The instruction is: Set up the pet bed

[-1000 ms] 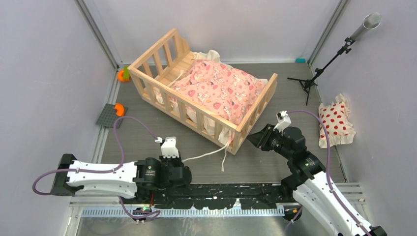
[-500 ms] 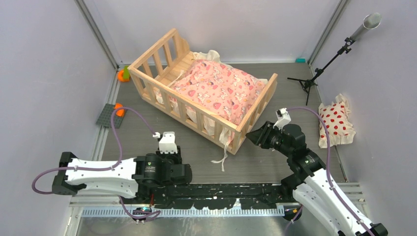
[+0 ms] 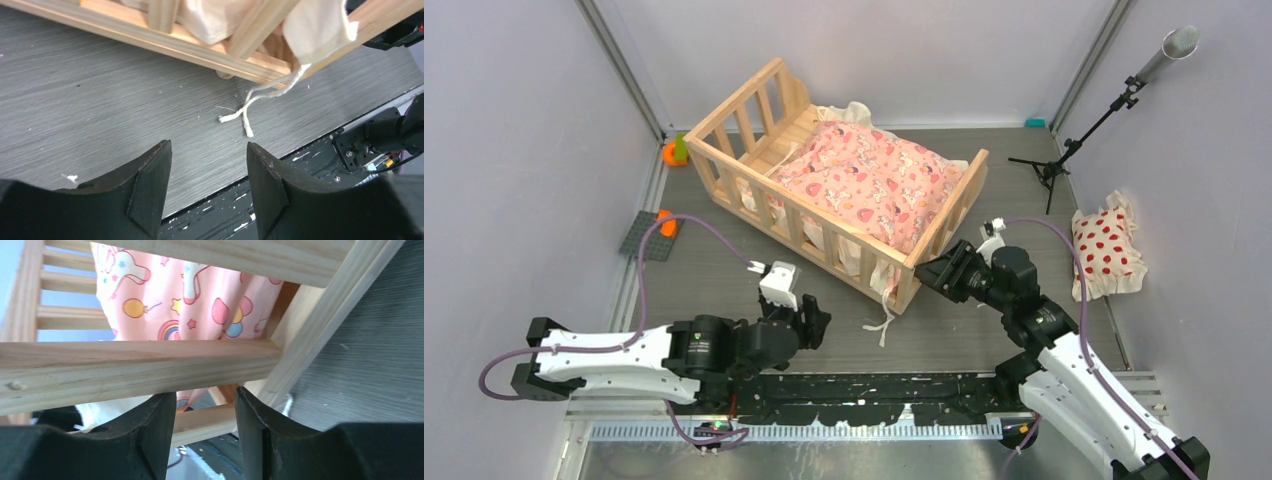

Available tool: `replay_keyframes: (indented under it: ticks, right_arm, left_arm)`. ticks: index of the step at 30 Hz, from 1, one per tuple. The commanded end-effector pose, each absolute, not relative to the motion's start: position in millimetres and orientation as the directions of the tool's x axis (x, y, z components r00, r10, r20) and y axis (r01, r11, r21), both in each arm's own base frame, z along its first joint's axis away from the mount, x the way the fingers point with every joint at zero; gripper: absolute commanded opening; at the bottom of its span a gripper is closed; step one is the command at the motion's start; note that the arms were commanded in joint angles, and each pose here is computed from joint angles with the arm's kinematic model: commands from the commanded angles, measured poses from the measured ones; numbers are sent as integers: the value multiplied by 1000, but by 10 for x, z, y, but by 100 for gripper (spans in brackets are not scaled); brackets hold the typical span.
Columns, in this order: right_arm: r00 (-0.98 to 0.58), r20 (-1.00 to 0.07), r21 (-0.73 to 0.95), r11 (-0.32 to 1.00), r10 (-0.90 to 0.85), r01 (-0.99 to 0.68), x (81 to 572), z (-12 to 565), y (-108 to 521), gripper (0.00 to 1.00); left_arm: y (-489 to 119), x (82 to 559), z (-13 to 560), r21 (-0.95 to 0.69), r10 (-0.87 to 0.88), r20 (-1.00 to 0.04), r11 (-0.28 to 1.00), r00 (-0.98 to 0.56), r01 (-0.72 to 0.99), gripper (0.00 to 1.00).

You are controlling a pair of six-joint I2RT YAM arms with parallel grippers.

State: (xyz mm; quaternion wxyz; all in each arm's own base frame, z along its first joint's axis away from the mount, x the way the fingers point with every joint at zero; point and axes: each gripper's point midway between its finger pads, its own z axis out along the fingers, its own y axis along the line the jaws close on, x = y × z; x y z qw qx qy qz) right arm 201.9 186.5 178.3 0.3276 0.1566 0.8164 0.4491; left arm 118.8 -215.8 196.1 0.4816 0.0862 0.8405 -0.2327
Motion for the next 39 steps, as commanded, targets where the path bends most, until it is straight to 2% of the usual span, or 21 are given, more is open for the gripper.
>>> replay_keyframes:
  ticks: [1, 8, 17, 25, 26, 29, 33, 36, 39]
  right_arm:
    - [-709, -290, 924, 381, 642, -33, 2040, 2140, 1944, 52]
    - [-679, -113, 972, 223, 725, 77, 2127, 2054, 1969, 54]
    - [-699, -27, 992, 104, 715, 68, 2190, 2146, 2113, 55]
    - [-669, 29, 989, 76, 743, 128, 2364, 1954, 2229, 55]
    - [-667, 27, 989, 76, 744, 125, 2393, 1959, 2241, 52]
    - [-666, 19, 991, 72, 745, 109, 2465, 2012, 2279, 33]
    - [-665, -1, 994, 74, 747, 83, 2484, 2041, 2282, 13]
    - [-646, -41, 990, 119, 762, 78, 2458, 2006, 2210, 3]
    - [-613, -124, 977, 202, 781, 60, 2417, 2018, 2080, 1]
  left_arm:
    - [-2506, 1201, 2195, -310, -76, -885, 833, -460, 458, 58]
    - [-2661, 1171, 2169, -310, -60, -884, 818, -464, 484, 57]
    - [-2701, 1180, 2190, -325, -83, -891, 804, -447, 498, 55]
    - [-2830, 1160, 2132, -310, -54, -890, 800, -453, 514, 53]
    - [-2828, 1167, 2125, -306, -53, -891, 803, -451, 511, 53]
    - [-2812, 1184, 2134, -308, -64, -893, 807, -445, 504, 51]
    - [-2735, 1212, 2079, -305, -73, -896, 818, -438, 487, 48]
    - [-2696, 1208, 2049, -312, -80, -894, 817, -441, 485, 46]
    - [-2671, 1204, 2036, -316, -82, -892, 815, -444, 485, 43]
